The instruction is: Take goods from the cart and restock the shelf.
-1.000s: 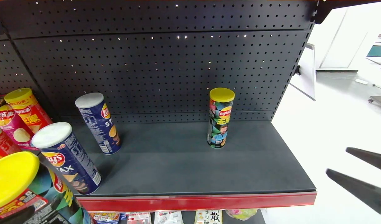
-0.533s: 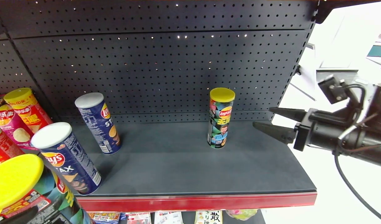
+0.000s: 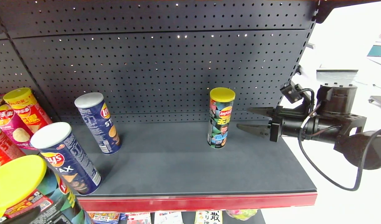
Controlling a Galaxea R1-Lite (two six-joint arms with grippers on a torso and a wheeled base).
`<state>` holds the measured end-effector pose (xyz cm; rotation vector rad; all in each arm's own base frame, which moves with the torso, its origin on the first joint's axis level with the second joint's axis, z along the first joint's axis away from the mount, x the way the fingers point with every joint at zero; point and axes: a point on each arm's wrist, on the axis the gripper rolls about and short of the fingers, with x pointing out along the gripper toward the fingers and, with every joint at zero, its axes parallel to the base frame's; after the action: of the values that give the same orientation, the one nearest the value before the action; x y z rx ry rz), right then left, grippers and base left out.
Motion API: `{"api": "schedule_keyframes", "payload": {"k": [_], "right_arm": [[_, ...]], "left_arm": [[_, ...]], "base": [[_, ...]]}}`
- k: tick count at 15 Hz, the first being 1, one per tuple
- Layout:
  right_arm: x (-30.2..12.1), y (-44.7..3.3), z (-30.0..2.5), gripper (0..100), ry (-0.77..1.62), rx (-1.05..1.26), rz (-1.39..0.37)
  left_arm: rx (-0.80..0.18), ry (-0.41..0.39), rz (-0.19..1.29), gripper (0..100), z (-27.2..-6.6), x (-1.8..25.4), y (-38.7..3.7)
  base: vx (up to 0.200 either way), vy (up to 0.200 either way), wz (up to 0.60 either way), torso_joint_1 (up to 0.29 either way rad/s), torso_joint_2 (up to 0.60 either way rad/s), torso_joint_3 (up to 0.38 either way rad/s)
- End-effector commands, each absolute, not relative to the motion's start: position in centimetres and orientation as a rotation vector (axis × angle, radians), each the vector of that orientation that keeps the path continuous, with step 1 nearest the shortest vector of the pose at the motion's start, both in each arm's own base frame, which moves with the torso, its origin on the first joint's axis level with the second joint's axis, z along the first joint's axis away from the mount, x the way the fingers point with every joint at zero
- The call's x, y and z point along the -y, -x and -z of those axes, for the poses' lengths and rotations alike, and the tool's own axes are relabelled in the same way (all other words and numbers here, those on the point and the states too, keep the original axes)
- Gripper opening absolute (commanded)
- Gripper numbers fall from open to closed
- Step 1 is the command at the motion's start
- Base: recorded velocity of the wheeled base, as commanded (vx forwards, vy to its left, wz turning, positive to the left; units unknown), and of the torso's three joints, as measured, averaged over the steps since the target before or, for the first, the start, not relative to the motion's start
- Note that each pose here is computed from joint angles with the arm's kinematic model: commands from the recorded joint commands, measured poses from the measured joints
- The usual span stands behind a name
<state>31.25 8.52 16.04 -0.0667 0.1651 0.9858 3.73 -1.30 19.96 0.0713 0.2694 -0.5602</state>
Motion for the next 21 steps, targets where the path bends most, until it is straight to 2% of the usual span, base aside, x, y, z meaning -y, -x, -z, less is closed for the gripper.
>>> {"api": "schedule_keyframes", "payload": {"k": [1,7,12,21], "right_arm": [[-7.9,-32.2,-15.0,100,0.058,-0.186,-0.996],[-8.5,-35.5,-15.0,100,0.08,-0.114,-1.124],[-9.2,-36.3,-13.7,100,0.071,-0.14,-1.145],[-10.5,-38.0,-13.3,100,0.076,-0.12,-1.184]], "left_arm": [[-0.276,-0.071,0.56,0,-20.0,1.3,-4.0],[-0.268,-0.075,0.559,0,-20.8,1.4,-4.8],[-0.26,-0.076,0.557,0,-20.9,1.4,-4.9],[-0.271,-0.074,0.559,0,-20.7,1.4,-4.9]], "base": [[0.0,0.0,0.0,0.0,0.0,0.0],[0.0,0.0,0.0,0.0,0.0,0.0],[0.0,0.0,0.0,0.0,0.0,0.0],[0.0,0.0,0.0,0.0,0.0,0.0]]}}
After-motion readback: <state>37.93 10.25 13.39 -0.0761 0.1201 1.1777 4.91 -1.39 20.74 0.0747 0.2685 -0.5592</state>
